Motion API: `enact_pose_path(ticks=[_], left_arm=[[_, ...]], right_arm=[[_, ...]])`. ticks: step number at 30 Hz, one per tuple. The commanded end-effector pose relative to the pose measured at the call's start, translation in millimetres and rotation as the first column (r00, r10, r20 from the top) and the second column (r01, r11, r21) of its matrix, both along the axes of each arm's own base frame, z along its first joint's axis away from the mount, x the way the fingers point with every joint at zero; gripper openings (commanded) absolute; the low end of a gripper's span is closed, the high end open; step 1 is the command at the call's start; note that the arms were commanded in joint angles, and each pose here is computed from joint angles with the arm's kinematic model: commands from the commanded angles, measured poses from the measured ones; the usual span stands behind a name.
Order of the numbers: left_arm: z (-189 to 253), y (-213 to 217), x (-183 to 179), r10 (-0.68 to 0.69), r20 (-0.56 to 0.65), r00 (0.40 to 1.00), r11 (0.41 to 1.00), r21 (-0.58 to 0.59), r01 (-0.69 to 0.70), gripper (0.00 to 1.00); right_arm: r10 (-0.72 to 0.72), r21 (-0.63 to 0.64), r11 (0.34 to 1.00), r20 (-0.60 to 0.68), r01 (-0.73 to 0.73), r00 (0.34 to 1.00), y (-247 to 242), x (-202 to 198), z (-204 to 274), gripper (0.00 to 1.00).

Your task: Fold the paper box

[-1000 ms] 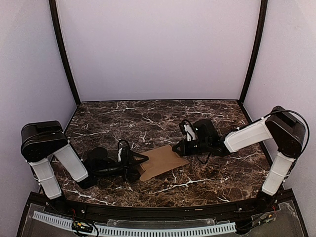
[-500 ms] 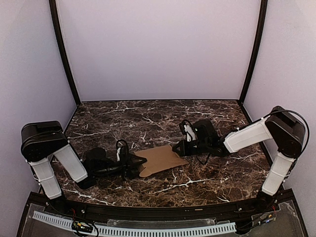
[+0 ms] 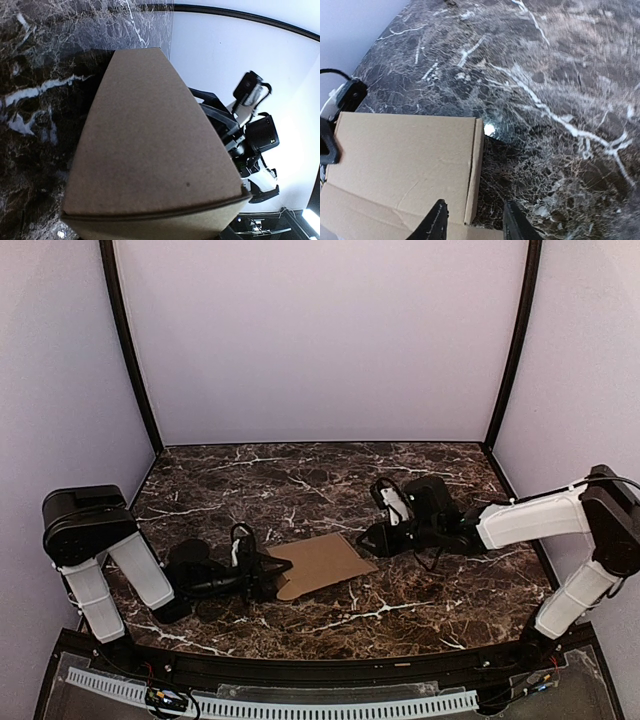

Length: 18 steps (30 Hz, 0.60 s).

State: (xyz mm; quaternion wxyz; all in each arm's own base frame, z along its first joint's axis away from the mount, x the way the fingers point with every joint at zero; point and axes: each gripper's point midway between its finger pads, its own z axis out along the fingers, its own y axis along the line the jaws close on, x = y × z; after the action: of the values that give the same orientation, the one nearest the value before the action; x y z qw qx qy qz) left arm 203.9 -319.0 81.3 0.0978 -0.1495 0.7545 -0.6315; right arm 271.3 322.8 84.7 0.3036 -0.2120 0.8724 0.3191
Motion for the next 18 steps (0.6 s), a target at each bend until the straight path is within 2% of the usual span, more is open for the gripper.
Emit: enact_pose_path(ticks=[1, 4, 6, 10, 17, 18], left_arm=[[10, 6, -5, -0.026, -0.007, 1.000, 0.999, -0.040, 0.026, 0.26], [14, 13, -10, -0.027, -0.023, 0.999, 0.998, -0.055, 0.026, 0.26], [17, 16, -13, -0.034, -0.031, 0.999, 0.998, -0.062, 0.032, 0.26], [25, 18, -18, -0.053, -0.036, 0.998, 0.996, -0.078, 0.050, 0.25], [37, 20, -21, -0.053, -0.047, 0.997, 0.994, -0.094, 0.049, 0.26], [40, 22, -22, -0.050, -0.045, 0.998, 0.994, -0.095, 0.045, 0.26]], right_arm=[[0.188, -0.051, 0.982, 0.203, -0.181, 0.961, 1, -15, 43, 0.41], [0.332, -0.074, 0.942, 0.338, -0.327, 0.881, 4, -39, 73, 0.47], [0.432, -0.123, 0.898, 0.441, -0.423, 0.787, 7, -58, 88, 0.53], [0.535, -0.237, 0.834, 0.565, -0.498, 0.628, 9, -84, 104, 0.66], [0.673, -0.433, 0.719, 0.627, -0.543, 0.391, 29, -113, 109, 0.77], [0.687, -0.463, 0.708, 0.629, -0.534, 0.365, 32, -115, 108, 0.86]])
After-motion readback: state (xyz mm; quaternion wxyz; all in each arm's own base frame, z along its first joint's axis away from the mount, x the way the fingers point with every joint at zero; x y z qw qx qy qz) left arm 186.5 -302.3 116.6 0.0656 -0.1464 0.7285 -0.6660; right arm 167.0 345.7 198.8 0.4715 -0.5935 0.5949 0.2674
